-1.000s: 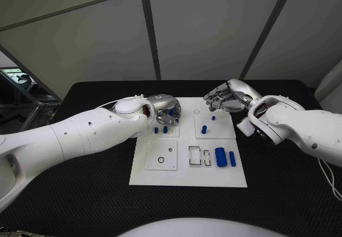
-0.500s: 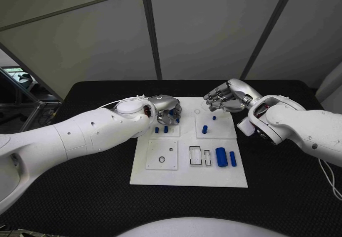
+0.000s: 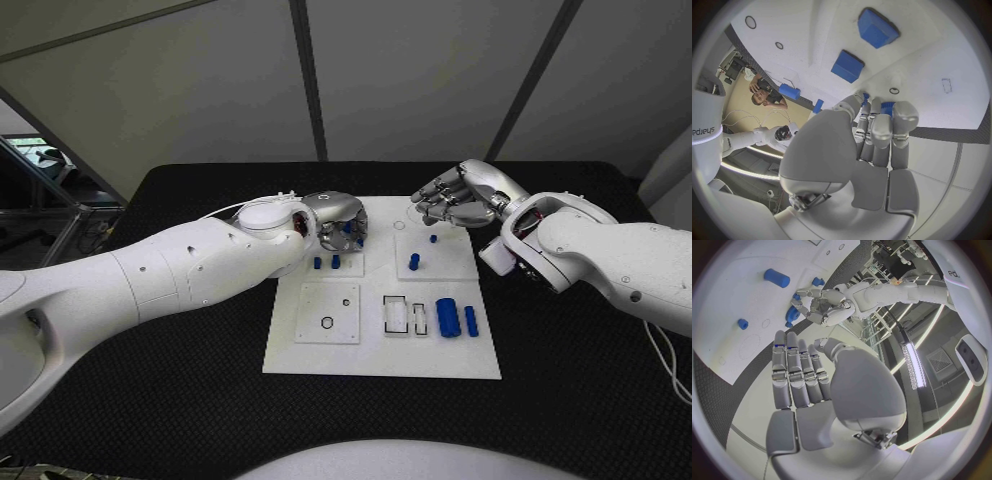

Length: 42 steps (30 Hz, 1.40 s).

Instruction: Assemble the parts on the task board

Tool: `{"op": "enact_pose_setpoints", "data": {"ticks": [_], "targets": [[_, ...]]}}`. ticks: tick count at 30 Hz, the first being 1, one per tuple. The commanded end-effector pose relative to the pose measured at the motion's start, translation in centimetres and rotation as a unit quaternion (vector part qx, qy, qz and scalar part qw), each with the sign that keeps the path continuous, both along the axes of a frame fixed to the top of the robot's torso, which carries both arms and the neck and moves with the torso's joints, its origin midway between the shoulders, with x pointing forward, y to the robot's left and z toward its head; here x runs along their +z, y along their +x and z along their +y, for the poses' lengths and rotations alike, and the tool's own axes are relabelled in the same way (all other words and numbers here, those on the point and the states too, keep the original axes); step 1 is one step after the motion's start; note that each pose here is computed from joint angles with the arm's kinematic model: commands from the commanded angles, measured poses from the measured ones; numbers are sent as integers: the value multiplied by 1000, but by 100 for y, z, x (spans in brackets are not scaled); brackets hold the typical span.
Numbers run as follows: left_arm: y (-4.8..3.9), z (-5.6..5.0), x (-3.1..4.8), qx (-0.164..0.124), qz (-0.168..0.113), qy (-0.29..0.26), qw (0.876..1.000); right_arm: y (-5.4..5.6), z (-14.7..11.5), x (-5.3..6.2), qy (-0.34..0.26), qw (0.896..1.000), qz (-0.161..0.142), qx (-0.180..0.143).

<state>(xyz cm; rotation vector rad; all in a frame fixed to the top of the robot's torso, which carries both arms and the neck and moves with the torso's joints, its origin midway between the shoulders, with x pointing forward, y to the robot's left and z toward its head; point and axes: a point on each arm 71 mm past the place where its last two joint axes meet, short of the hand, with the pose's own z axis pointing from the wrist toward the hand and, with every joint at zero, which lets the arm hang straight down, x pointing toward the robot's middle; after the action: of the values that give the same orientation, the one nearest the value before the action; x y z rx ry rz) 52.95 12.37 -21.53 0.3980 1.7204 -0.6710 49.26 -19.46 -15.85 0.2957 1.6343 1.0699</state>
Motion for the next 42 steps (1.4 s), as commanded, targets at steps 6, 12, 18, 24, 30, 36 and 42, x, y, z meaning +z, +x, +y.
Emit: {"op": "enact_pose_setpoints", "data": {"ticks": [6, 12, 18, 24, 30, 36, 42], "targets": [[-15, -27, -30, -6, 10, 4, 1000, -6, 21, 13, -1, 1000, -3, 8], [-20, -39, -21, -8, 7, -1, 1000, -6, 26, 12, -1, 1000, -2, 9], [-24, -21, -14, -5, 5, -8, 1000, -6, 26, 12, -1, 1000, -2, 9], [-37, 10, 4, -1, 3, -18, 1000, -3, 24, 10, -1, 1000, -2, 9], [-33, 38, 71, 5, 2, -34, 999, 7, 16, 6, -2, 1000, -2, 8], [-23, 74, 192, 12, -6, -53, 999, 13, 10, 4, -2, 1000, -2, 7], [-27, 139, 328, 18, -14, -66, 998, 16, 1, 3, -2, 1000, -3, 6]]}}
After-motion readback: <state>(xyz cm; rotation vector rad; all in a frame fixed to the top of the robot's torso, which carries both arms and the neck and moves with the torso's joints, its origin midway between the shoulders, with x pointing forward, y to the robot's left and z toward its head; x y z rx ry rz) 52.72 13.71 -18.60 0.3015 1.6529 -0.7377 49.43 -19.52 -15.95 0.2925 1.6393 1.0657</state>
